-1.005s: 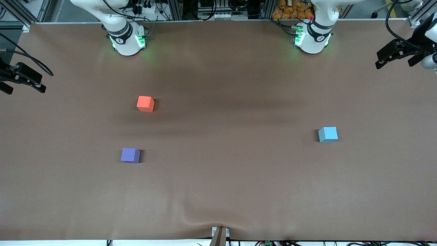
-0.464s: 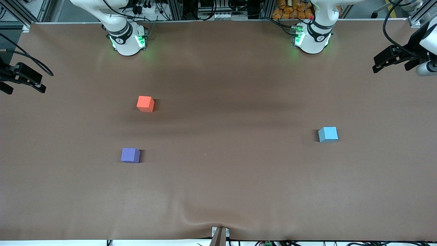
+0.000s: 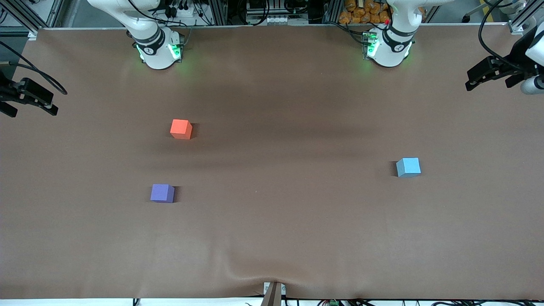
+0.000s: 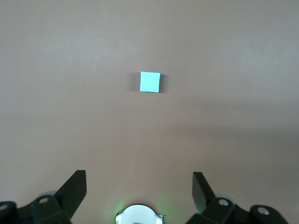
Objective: Place blue block between orange and purple blocks
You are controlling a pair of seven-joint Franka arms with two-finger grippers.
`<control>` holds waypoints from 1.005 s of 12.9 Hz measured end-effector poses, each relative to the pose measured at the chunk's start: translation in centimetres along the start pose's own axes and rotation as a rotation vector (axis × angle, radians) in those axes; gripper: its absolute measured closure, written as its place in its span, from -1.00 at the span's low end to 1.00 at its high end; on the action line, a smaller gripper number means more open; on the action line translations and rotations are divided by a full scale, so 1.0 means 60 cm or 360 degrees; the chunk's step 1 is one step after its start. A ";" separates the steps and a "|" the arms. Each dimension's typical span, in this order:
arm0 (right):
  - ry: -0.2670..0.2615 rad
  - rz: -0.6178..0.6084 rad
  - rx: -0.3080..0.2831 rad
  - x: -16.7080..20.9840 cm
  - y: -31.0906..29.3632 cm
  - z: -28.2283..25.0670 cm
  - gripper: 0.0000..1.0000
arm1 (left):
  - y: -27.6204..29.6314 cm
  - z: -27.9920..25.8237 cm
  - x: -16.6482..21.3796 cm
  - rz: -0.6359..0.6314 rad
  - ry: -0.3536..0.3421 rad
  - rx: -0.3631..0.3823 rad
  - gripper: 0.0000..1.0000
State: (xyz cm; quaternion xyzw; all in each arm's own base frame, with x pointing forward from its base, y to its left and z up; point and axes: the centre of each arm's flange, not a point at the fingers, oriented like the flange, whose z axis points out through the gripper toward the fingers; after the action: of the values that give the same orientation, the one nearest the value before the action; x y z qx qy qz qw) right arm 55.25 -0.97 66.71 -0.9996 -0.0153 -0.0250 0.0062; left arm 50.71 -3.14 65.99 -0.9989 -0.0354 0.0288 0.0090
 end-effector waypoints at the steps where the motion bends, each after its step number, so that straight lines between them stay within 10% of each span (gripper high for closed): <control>1: -0.0002 0.0000 0.0000 0.000 0.000 0.000 -1.00 | 0.000 0.000 0.000 0.0000 0.0000 0.0000 -1.00; 13: -0.0011 0.0001 0.0000 -0.001 0.001 0.001 -1.00 | -0.003 0.014 0.000 -0.0002 -0.0059 0.0006 -1.00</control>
State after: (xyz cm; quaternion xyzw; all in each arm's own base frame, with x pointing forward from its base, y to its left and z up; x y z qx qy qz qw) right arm 55.18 -1.02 66.63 -0.9996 -0.0150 -0.0214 0.0063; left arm 50.66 -2.94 65.17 -0.9982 -0.0359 0.0474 0.0101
